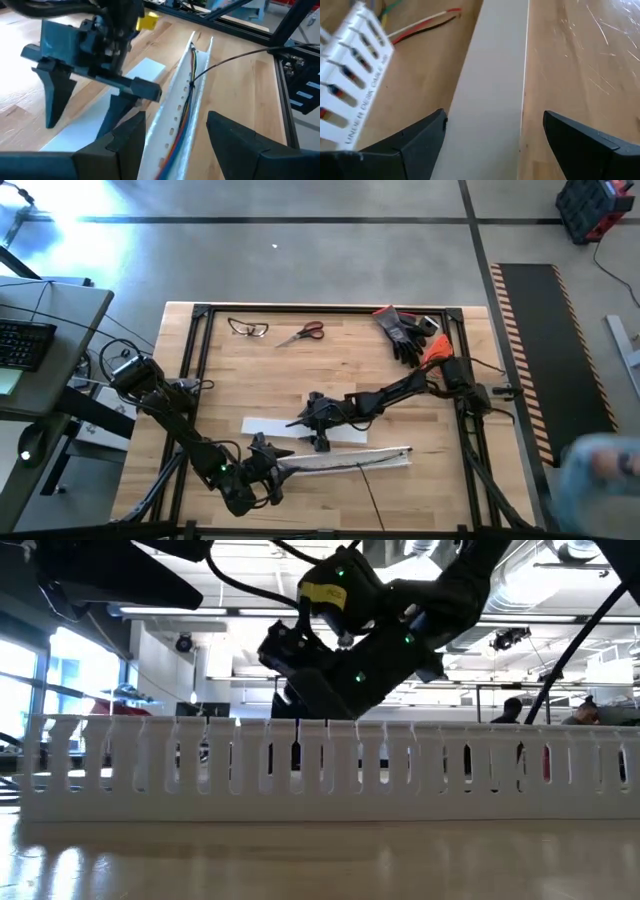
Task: Ziptie cables
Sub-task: Close the white cable duct lid
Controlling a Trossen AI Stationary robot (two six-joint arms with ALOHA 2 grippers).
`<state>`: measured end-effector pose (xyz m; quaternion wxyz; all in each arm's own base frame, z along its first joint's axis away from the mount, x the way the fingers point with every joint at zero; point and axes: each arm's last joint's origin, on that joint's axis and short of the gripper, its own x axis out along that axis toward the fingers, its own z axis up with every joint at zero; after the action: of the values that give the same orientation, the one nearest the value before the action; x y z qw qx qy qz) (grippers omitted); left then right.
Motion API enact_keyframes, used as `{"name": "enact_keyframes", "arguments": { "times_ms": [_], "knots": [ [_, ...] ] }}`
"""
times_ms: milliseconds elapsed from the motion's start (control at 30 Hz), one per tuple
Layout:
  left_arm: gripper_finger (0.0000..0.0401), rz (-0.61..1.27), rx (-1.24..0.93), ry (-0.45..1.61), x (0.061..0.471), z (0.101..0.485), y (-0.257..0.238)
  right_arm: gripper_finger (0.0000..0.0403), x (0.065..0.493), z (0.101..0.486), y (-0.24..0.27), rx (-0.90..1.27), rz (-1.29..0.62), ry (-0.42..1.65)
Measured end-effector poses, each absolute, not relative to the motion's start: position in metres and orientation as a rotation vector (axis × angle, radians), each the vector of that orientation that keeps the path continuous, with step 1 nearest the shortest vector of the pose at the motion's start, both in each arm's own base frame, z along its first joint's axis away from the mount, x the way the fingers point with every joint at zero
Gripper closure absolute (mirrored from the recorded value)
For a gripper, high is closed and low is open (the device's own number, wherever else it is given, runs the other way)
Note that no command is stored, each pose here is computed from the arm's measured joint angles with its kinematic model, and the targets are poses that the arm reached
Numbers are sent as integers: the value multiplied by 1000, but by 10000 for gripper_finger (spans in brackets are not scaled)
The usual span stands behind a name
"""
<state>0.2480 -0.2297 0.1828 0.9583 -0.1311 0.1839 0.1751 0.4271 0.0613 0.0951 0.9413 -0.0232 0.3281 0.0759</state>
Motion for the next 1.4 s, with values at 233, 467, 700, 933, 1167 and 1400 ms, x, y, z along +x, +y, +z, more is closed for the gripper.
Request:
{"name": "enact_keyframes", "arguments": {
  "times_ms": [233,467,700,933,1167,1400],
  "knots": [
    [209,361,-267,372,250,183,-228,82,427,84,62,-77,157,700],
    [209,362,-267,372,250,183,-228,97,424,80,49,-117,110,770],
    [209,362,-267,372,250,183,-228,151,422,77,39,-201,71,815],
    [209,361,-267,372,249,183,-228,181,420,76,38,-233,64,832],
    [209,358,-267,372,249,183,-229,201,388,70,38,-170,43,807],
    [209,363,-263,368,249,183,-229,203,343,92,49,-146,20,804]
  ]
}}
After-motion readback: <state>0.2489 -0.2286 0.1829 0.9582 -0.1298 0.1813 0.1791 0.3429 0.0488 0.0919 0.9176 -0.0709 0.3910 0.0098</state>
